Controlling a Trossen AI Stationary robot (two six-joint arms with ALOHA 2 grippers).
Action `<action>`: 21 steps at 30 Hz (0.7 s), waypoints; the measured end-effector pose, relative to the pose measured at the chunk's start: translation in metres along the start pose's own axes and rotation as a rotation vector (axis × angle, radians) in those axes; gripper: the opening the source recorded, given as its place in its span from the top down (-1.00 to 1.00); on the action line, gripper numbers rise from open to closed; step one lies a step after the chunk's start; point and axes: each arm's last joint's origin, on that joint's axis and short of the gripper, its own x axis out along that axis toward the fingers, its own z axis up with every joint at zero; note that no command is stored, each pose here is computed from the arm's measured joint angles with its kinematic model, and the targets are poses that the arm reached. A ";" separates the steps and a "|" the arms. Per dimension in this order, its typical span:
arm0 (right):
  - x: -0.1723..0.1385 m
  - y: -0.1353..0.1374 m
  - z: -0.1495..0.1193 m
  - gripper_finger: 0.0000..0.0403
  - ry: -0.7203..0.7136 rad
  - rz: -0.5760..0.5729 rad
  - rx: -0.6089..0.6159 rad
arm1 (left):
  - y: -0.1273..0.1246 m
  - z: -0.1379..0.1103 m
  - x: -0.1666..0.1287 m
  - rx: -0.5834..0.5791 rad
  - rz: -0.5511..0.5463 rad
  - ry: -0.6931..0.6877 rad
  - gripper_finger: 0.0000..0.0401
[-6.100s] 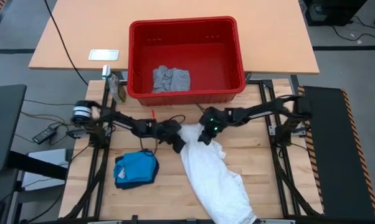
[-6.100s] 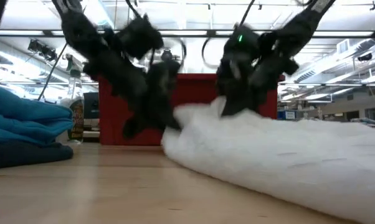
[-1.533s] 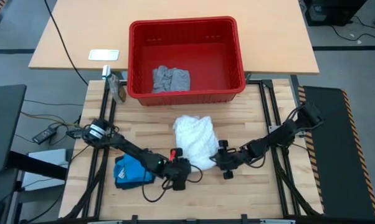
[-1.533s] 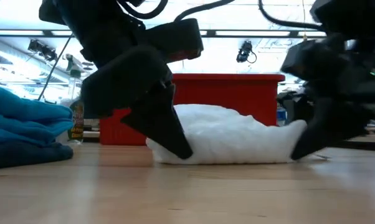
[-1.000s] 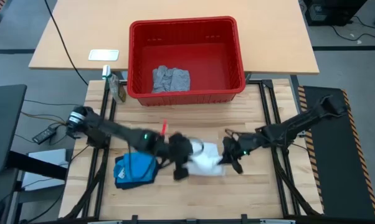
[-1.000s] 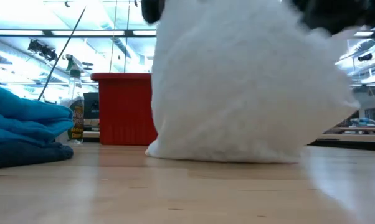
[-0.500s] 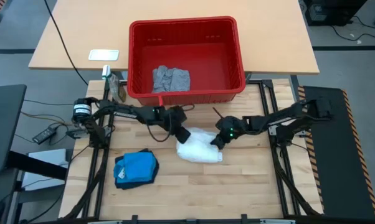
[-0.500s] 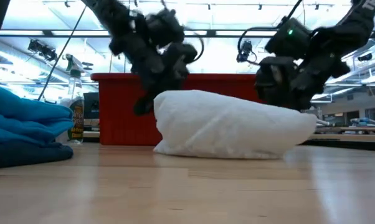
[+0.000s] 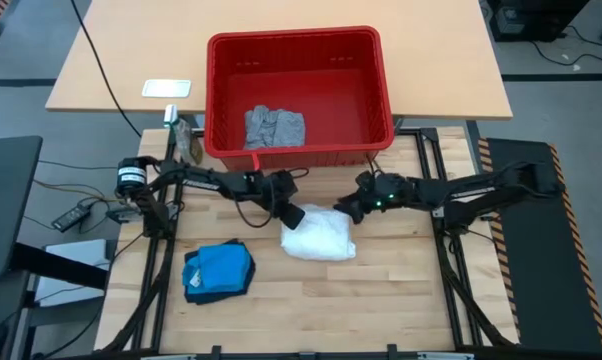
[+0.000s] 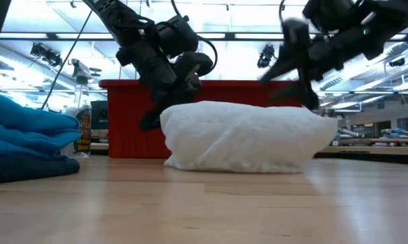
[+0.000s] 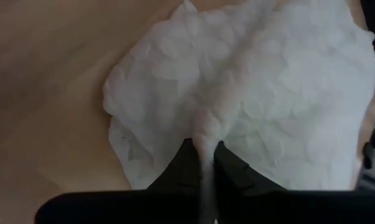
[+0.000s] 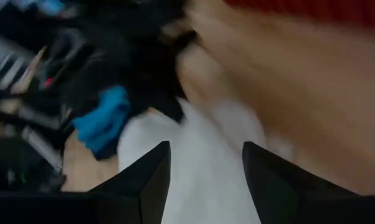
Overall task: Fold laundry
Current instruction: Fold the white shirt
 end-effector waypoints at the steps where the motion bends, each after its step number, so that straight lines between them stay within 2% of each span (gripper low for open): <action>1: -0.001 0.005 0.002 0.01 -0.024 0.033 -0.095 | -0.001 -0.001 0.000 -0.013 -0.002 0.002 0.89; 5: 0.004 0.023 0.000 0.08 -0.096 0.149 -0.538 | -0.006 -0.005 0.002 -0.011 -0.015 0.009 0.74; 7: 0.014 0.025 -0.008 0.12 -0.090 0.163 -0.664 | -0.008 -0.007 0.002 -0.005 -0.019 0.012 0.65; 13: 0.048 0.017 -0.035 0.24 0.006 0.215 -0.694 | -0.010 -0.009 0.003 0.002 -0.022 0.019 0.41; 17: 0.068 0.017 -0.045 0.28 -0.048 0.286 -0.711 | -0.011 -0.010 0.003 -0.003 -0.049 0.043 0.31; 21: 0.089 0.016 -0.052 0.29 -0.057 0.299 -0.720 | -0.016 -0.010 -0.004 -0.025 -0.107 0.066 0.22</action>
